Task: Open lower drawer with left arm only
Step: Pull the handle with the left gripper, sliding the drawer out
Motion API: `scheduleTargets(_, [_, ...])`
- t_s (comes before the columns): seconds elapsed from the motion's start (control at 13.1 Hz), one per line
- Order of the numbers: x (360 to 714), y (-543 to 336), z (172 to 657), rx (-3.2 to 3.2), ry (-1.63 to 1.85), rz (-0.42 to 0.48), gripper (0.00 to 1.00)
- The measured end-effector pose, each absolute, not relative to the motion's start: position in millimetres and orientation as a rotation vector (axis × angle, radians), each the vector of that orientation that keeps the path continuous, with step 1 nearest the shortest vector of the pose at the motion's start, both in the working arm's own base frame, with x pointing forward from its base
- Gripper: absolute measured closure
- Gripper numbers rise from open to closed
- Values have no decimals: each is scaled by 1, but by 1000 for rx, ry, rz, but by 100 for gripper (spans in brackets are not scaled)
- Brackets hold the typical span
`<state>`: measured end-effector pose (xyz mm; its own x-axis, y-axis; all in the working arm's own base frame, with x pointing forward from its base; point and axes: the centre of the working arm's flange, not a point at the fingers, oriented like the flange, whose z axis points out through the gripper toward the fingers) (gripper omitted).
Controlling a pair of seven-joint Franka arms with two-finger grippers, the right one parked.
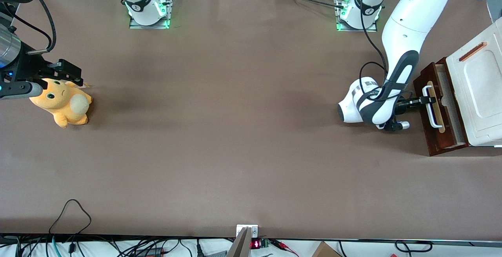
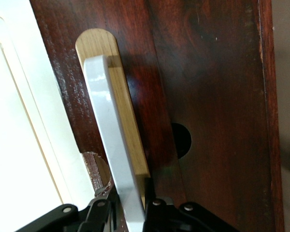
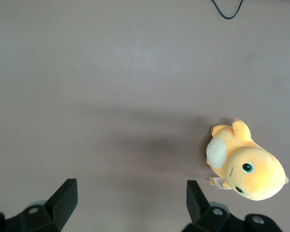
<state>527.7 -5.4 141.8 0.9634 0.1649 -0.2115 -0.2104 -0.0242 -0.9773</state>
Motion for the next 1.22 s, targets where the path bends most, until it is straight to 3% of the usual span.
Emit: scheduleTargets(1.22, [523, -52, 145, -1603, 22, 289, 80])
